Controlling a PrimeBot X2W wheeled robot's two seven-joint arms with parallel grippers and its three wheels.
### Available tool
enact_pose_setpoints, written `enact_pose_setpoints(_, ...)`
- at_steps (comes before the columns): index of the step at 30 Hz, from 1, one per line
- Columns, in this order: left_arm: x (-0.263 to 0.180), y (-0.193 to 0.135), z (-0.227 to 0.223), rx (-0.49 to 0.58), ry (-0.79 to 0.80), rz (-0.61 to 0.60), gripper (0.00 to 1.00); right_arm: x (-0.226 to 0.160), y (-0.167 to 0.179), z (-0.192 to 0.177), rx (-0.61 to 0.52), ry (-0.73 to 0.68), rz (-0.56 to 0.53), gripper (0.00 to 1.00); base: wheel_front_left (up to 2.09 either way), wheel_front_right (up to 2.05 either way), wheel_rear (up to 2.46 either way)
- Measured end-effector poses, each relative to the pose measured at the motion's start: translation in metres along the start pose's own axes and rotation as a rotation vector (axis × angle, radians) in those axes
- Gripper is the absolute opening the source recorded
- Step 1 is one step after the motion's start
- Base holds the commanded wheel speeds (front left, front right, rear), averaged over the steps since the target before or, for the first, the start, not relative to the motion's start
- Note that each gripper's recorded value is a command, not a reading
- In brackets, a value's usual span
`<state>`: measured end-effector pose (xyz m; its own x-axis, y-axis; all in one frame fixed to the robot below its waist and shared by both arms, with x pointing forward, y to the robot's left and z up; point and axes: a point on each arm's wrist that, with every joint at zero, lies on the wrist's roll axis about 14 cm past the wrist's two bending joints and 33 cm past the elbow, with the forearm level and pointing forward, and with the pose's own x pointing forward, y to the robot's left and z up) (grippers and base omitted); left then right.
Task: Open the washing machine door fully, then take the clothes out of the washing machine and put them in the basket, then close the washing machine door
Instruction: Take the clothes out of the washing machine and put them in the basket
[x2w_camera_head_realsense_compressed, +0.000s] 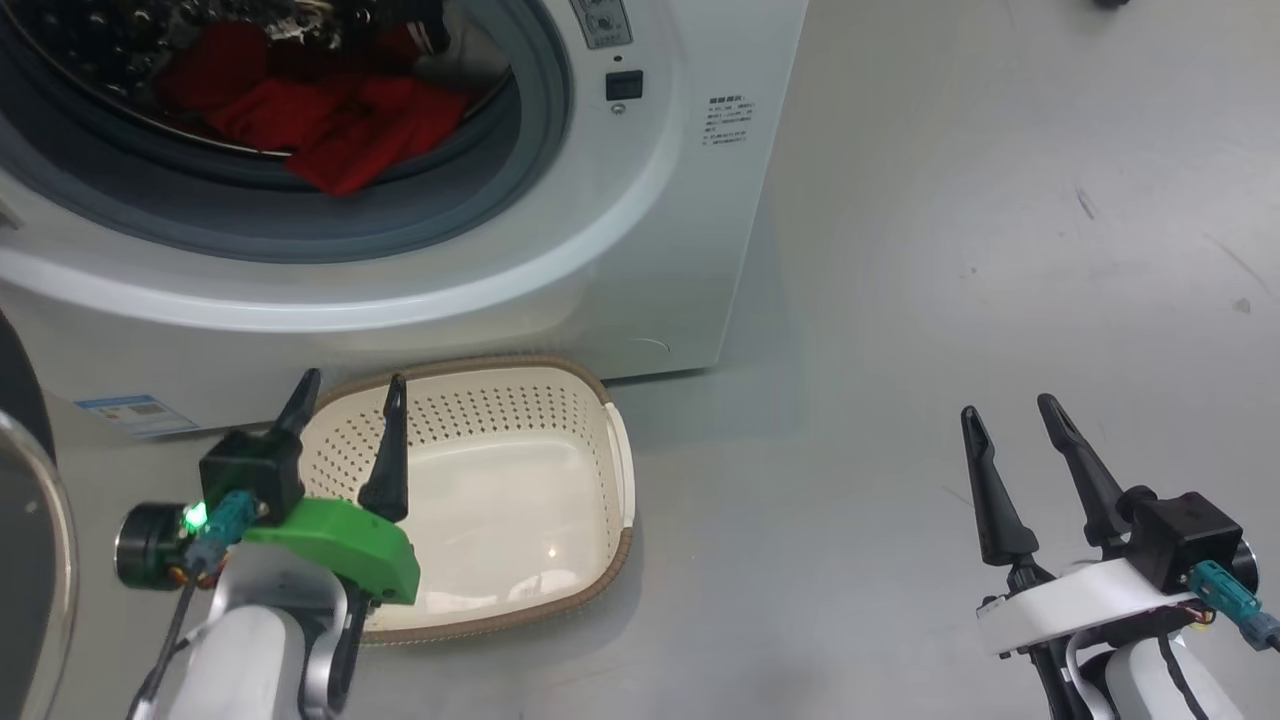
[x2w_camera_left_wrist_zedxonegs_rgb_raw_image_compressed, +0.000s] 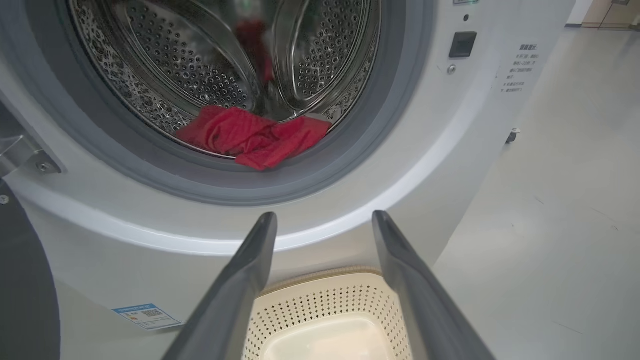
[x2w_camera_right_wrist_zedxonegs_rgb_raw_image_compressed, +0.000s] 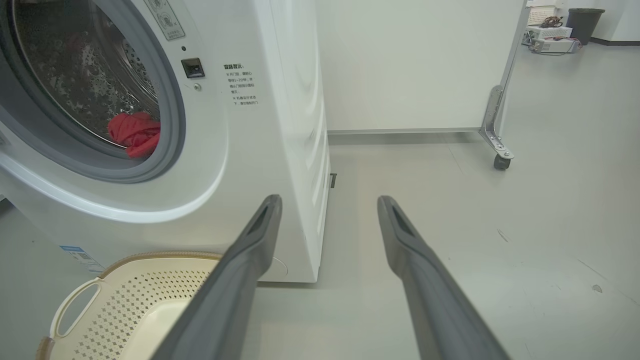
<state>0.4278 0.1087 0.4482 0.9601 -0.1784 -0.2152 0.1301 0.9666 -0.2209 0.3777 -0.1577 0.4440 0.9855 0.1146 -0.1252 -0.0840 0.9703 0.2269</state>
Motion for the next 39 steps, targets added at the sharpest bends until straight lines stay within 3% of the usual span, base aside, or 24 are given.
enact_pose_setpoints(16,0.116,-0.017,-0.005,0.045,0.179,-0.144,1.00,0.023,-0.027,-0.016,0.017,0.033,-0.071,1.00,0.00,0.00,0.00)
enact_pose_setpoints(25,0.172,-0.007,0.004,0.065,0.225,-0.141,1.00,0.032,-0.039,-0.027,0.036,0.055,-0.104,1.00,0.00,0.00,0.00)
enact_pose_setpoints(34,0.215,0.011,-0.013,0.132,0.319,-0.119,1.00,0.039,-0.052,-0.038,0.052,0.075,-0.148,1.00,0.00,0.00,0.00)
enact_pose_setpoints(39,0.229,0.014,-0.050,0.133,0.431,-0.126,1.00,0.040,-0.063,-0.047,0.047,0.098,-0.180,1.00,0.00,0.00,0.00)
